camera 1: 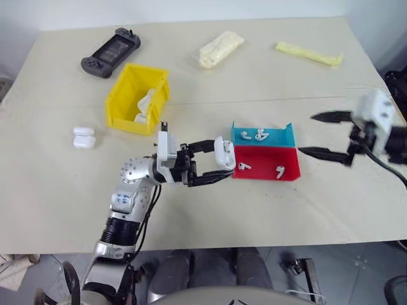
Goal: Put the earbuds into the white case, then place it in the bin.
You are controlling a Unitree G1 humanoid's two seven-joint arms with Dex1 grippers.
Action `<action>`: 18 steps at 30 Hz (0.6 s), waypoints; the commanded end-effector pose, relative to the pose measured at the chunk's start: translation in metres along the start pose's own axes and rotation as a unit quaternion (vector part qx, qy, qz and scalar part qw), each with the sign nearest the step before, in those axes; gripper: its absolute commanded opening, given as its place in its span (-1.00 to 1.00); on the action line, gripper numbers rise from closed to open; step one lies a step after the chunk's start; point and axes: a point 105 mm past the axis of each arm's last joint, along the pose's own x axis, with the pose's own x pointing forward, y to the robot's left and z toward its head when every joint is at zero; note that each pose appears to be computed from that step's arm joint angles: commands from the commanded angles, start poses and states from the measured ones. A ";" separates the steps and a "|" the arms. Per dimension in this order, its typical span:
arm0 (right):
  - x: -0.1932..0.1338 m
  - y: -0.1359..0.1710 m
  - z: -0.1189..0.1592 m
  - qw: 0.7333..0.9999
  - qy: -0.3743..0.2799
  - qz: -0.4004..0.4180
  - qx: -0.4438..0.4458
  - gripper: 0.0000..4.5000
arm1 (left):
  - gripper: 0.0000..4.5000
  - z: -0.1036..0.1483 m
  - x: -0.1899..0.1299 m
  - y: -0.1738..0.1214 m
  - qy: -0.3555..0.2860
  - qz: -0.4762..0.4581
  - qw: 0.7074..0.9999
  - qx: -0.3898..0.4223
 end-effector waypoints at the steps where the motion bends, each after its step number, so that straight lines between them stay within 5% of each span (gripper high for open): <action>1: 0.019 -0.007 -0.002 0.999 0.037 0.031 0.019 0.99 | 0.24 0.006 0.002 -0.001 -0.006 0.001 1.000 0.023; 7: 0.068 -0.010 0.001 0.983 0.150 0.103 -0.027 0.99 | 0.24 0.007 0.001 -0.001 -0.010 0.017 0.999 0.031; 13: 0.091 -0.008 0.005 0.976 0.168 0.127 -0.058 0.99 | 0.24 0.006 -0.003 -0.002 -0.008 0.034 0.999 0.033; 18: 0.099 -0.013 0.006 0.973 0.177 0.121 -0.086 0.43 | 0.24 0.007 -0.005 -0.003 -0.009 0.048 0.998 0.033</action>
